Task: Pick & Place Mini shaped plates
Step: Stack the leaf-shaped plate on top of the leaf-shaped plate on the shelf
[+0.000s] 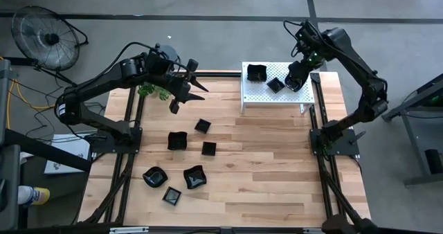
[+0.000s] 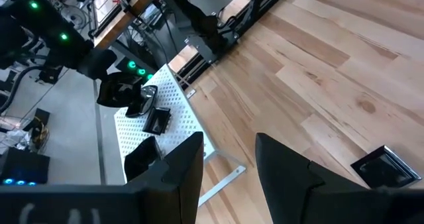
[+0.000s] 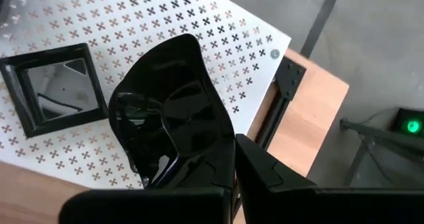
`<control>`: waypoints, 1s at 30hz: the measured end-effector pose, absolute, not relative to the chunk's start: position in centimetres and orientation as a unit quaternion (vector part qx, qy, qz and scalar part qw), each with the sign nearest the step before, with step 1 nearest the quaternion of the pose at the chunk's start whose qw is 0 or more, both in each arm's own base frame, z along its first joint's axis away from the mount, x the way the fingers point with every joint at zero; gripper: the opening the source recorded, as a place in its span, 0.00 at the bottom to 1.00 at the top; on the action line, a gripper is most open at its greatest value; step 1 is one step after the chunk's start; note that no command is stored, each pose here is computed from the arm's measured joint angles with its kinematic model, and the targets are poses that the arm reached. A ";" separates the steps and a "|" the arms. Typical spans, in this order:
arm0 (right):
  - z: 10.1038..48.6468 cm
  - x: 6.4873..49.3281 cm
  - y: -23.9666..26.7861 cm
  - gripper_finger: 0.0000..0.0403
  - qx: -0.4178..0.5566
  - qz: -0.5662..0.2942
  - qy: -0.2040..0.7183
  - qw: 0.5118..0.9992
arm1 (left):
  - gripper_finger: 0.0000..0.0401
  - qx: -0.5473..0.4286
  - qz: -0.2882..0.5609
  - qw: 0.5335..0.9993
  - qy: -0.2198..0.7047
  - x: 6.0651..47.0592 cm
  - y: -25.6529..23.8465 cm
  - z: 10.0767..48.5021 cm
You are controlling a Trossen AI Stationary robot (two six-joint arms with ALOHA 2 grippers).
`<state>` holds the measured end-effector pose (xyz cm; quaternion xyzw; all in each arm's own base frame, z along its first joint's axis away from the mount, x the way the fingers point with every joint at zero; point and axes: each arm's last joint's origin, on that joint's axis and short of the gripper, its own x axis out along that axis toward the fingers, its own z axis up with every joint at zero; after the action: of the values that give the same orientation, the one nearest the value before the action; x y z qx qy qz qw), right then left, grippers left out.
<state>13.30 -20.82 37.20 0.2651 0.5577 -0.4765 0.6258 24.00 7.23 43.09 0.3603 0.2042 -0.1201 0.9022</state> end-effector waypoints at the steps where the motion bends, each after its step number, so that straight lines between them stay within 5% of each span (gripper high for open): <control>1: 37.0 13.4 -20.9 0.00 0.270 -0.478 0.561 0.620 | 0.33 0.361 -0.120 0.902 0.203 24.0 7.2 43.1; 30: 34.9 14.7 -22.3 0.00 0.288 -0.444 0.604 0.596 | 0.33 0.359 -0.116 0.902 0.211 24.0 7.3 43.0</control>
<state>14.70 -22.26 34.95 0.2882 0.6036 -0.4442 0.5960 23.96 7.25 43.01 0.3588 0.2110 -0.1163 0.9018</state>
